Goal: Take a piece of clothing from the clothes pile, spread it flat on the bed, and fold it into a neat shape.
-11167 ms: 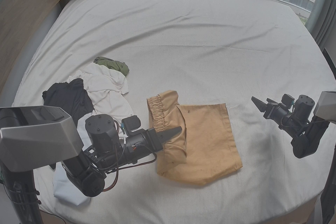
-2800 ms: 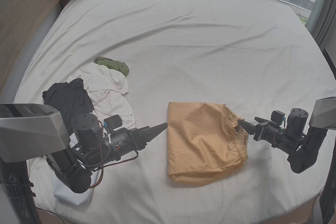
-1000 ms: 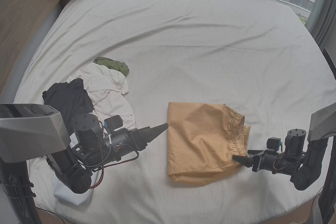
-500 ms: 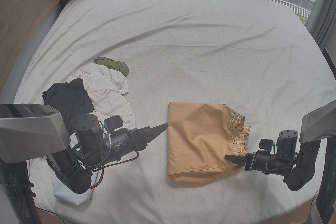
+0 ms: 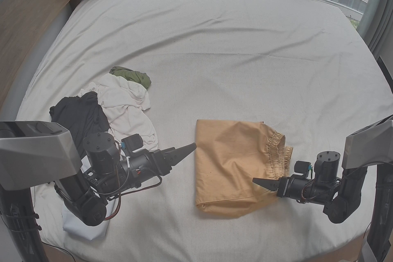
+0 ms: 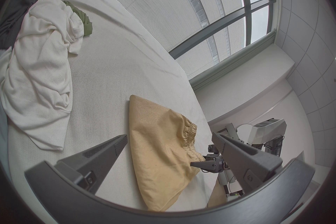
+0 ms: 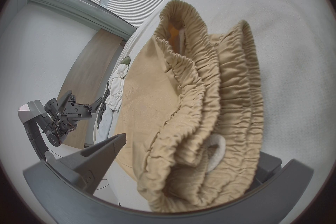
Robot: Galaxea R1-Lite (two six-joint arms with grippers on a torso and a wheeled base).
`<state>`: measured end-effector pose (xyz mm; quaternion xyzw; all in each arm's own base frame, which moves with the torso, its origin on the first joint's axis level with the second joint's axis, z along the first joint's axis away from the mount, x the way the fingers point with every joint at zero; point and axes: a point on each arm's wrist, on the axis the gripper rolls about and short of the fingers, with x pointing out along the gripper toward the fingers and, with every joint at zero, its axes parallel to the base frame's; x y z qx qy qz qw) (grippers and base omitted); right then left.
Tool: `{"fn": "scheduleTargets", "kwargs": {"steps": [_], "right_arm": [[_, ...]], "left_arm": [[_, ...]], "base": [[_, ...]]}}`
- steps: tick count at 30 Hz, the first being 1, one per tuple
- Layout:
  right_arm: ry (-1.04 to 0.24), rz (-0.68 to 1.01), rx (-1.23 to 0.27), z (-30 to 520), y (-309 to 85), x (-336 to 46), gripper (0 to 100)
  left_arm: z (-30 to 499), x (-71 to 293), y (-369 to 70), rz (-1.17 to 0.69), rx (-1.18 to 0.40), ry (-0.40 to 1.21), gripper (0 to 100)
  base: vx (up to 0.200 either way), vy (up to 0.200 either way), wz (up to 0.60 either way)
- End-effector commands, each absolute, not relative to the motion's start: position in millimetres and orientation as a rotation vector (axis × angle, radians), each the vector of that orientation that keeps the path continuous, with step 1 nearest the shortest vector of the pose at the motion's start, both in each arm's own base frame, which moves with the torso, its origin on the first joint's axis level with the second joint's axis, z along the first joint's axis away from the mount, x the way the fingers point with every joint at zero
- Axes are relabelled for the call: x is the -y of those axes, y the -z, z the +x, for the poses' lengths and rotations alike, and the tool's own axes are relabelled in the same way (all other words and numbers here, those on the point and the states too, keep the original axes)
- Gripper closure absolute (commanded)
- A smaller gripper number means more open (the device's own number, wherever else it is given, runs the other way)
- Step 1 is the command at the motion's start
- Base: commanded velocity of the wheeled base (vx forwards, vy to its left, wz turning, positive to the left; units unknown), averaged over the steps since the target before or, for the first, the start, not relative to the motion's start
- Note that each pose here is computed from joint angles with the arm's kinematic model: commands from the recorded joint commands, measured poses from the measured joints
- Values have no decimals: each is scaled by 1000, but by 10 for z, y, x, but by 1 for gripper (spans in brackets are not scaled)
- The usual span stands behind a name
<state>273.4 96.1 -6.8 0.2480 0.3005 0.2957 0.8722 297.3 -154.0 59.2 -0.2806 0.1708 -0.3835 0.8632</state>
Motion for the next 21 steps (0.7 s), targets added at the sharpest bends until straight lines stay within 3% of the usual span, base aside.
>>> {"fn": "scheduleTargets", "kwargs": {"steps": [1,9,10,21], "right_arm": [[-626,522,-646,2735,114,-1008,0],[-623,551,-654,2742,110,-1020,0],[-623,555,-654,2747,112,-1027,100],[-641,563,-657,2741,98,-1033,100]], "left_arm": [[2973,1540,-594,-588,-357,804,0],[2973,1540,-594,-588,-357,804,0],[2973,1540,-594,-588,-357,804,0],[2975,1541,-602,-588,-354,805,0]], "base": [[0,0,0],[0,0,0],[0,0,0],[0,0,0]]}}
